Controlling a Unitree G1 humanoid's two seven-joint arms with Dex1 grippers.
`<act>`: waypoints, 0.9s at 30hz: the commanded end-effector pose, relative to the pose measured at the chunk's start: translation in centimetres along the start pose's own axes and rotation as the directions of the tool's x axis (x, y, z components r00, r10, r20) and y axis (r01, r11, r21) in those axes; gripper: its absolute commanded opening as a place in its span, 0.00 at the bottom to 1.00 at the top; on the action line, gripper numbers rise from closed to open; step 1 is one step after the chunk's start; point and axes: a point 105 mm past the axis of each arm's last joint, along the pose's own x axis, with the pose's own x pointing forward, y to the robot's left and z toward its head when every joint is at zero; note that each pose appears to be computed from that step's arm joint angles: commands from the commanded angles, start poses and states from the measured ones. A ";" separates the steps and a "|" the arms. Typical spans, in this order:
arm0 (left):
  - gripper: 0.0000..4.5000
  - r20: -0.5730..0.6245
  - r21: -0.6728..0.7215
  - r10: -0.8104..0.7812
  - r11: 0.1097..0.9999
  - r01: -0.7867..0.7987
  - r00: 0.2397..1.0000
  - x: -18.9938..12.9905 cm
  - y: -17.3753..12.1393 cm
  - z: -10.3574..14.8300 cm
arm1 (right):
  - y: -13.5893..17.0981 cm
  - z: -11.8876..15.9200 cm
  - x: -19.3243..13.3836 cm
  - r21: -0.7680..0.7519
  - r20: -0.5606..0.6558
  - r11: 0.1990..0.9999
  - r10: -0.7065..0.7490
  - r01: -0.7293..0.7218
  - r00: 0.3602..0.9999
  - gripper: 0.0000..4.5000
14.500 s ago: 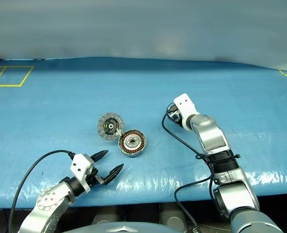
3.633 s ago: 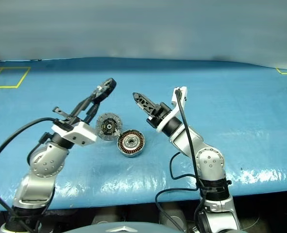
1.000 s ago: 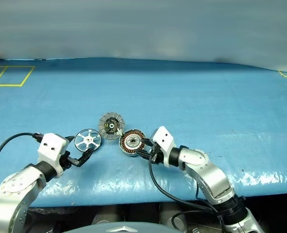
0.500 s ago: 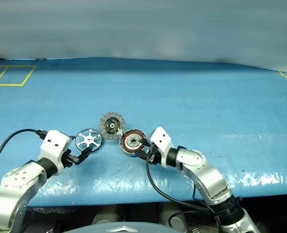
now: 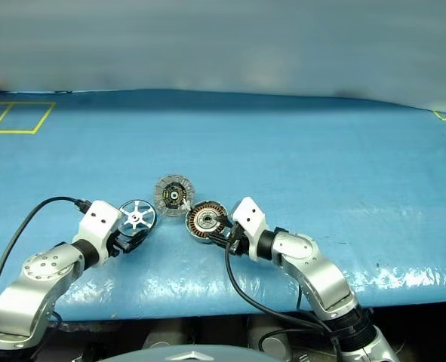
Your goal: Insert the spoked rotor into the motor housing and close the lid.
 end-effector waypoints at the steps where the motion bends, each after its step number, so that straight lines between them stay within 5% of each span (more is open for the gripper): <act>1: 0.87 -0.023 0.009 0.003 1.000 -0.002 1.000 0.2 0.2 -0.7 | 0.0 1.0 -0.2 -0.019 0.030 1.000 -0.010 0.010 0.999 0.47; 10: 0.87 -0.028 -0.010 0.021 1.000 -0.021 0.999 -0.4 0.8 -1.1 | 0.0 1.0 -0.1 -0.013 0.032 1.000 -0.015 0.015 0.999 0.47; 13: 0.74 -0.033 -0.004 0.025 1.000 -0.025 0.999 -0.6 0.9 -1.1 | 0.1 1.0 -0.1 -0.012 0.031 1.000 -0.013 0.014 0.999 0.47; 17: 0.45 -0.036 0.001 0.039 0.999 -0.039 0.999 -0.9 1.1 -1.2 | 0.1 0.9 0.0 -0.011 0.030 1.000 -0.010 0.011 1.000 0.47; 27: 0.45 -0.072 -0.004 0.042 0.999 -0.043 0.996 -1.2 1.3 -1.9 | 0.0 0.8 0.0 -0.009 0.020 1.000 -0.013 0.013 1.000 0.47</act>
